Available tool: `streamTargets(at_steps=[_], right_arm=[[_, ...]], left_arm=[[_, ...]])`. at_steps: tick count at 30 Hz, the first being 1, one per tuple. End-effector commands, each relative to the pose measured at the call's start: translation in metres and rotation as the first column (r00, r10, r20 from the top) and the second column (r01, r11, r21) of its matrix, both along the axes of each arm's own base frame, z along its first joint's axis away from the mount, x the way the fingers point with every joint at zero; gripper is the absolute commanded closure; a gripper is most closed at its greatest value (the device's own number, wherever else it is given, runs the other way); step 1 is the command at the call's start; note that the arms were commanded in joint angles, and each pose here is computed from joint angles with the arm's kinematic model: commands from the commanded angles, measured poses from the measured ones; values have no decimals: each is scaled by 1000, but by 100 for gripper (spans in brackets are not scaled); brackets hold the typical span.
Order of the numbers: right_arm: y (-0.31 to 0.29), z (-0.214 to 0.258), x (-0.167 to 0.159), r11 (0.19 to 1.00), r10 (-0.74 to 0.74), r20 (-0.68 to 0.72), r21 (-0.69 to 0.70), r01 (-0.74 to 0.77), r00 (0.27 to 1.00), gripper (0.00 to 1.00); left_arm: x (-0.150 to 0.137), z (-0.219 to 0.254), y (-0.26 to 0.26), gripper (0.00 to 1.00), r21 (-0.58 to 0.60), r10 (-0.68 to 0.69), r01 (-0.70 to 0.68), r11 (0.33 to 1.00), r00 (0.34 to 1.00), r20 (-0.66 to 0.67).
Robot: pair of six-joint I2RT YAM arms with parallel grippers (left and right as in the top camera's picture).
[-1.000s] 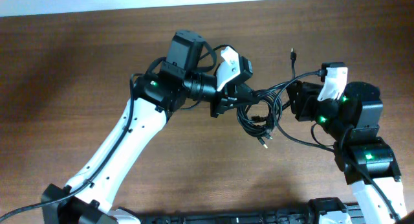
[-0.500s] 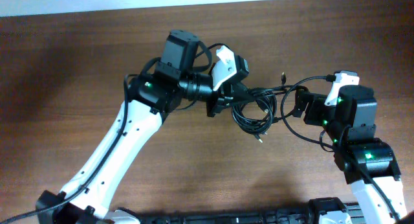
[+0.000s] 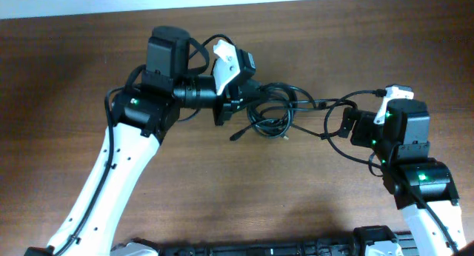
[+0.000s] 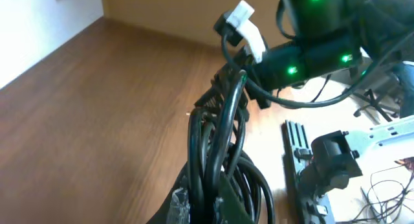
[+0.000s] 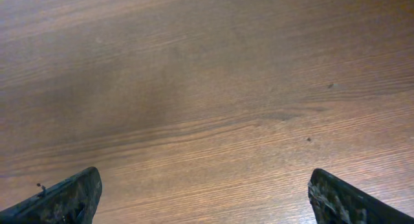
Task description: Untangle cables
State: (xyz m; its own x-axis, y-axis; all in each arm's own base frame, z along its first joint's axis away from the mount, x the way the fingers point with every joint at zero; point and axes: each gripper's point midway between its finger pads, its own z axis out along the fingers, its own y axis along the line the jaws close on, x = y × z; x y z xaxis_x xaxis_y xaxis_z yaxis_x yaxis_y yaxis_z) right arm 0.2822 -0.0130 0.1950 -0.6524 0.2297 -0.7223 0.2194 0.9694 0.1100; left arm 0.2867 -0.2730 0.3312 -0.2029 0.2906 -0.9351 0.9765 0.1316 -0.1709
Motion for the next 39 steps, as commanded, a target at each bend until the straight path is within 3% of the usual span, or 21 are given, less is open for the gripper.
streamTargets(at_steps=[1, 5, 7, 9, 14, 19, 24, 27, 29, 32, 35, 39], right_arm=[[-6, 17, 7, 999, -35, 80, 11, 34, 996, 1], [-6, 67, 23, 999, -35, 286, 17, 31, 958, 1], [-6, 82, 23, 999, -34, 339, 18, 30, 940, 1], [-5, 78, 20, 1000, -27, 319, 22, 21, 947, 1], [12, 54, 9, 996, 42, 217, 69, -59, 975, 1], [51, 44, -2, 950, 254, 177, 141, -280, 951, 1], [84, 51, -11, 868, 386, 217, 244, -432, 897, 1], [84, 51, -11, 868, 384, 217, 248, -431, 898, 1], [84, 52, -11, 868, 346, 211, 298, -397, 914, 1], [84, 57, -8, 839, 202, 194, 471, -272, 960, 1], [87, 66, -4, 679, -11, 102, 731, -68, 995, 1], [102, 86, -2, 377, -98, -30, 924, 65, 995, 1]], left_arm=[[-10, 13, 12, 100, 21, 25, -25, 999, 1000, 18], [10, -23, 33, 100, 210, 191, -191, 959, 981, 17], [22, -42, 51, 100, 326, 298, -295, 898, 954, 41], [30, -49, 61, 100, 376, 349, -350, 858, 934, 72], [34, -51, 66, 100, 393, 370, -374, 840, 925, 90], [43, -56, 78, 100, 434, 421, -436, 788, 897, 137], [52, -46, 73, 100, 374, 519, -500, 781, 853, 56], [46, -16, 45, 100, 207, 436, -421, 883, 899, -34], [39, 8, 28, 100, 89, 340, -335, 938, 940, -39], [49, 29, 23, 100, 1, 372, -374, 928, 924, -82], [49, 44, 18, 100, -60, 355, -362, 930, 930, -97], [46, 56, 14, 100, -107, 316, -322, 941, 946, -68]])
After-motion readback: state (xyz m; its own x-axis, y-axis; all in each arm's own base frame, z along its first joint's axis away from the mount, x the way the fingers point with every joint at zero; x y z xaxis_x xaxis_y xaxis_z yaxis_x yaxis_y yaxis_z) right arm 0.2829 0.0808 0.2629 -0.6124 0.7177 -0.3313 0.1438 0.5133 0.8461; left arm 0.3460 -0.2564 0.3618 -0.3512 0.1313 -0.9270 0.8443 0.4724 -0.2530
